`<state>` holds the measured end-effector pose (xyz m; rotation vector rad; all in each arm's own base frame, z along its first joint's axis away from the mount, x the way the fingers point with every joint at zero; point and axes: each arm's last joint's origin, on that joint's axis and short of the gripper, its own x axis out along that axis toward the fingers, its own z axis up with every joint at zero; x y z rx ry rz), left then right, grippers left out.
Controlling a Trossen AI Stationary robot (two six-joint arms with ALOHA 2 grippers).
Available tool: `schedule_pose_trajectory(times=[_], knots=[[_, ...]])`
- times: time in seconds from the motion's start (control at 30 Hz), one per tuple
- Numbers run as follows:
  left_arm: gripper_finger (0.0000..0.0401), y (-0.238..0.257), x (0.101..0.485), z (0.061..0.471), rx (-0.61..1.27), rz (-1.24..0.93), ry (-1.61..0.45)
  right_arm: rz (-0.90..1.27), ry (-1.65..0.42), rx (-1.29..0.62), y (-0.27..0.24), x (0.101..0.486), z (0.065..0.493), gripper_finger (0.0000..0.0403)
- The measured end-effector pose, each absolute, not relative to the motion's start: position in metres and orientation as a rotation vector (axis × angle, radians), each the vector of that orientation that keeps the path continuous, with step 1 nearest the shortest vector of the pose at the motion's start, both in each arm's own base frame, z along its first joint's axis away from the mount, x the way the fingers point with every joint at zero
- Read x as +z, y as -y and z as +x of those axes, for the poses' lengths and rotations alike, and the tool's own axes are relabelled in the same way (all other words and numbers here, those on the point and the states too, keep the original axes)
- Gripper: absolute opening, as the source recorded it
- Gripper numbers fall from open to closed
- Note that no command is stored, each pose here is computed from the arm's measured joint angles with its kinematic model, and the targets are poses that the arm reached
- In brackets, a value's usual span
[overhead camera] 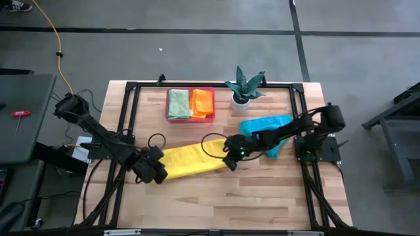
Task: Fold microfiber towels
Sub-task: Fold the yellow microfiber towel
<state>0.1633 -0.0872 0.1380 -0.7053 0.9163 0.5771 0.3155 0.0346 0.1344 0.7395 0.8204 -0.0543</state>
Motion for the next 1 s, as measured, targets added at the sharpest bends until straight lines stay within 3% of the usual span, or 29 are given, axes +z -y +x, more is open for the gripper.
schedule_pose_trajectory(times=[0.23, 0.53, 1.0], knots=[[0.0000, 0.090, 0.117, 0.167, 0.650, -0.668, -1.012, 0.737, -0.923, -0.238, -0.032, 0.124, 0.322, 0.0000], [0.0000, 0.072, 0.112, 0.182, 0.689, -0.598, -0.974, 0.813, -0.995, -0.293, -0.059, 0.122, 0.312, 0.0000], [0.0000, 0.055, 0.123, 0.184, 0.514, -0.441, -1.102, 0.847, -1.032, -0.389, -0.075, 0.126, 0.299, 0.0000]])
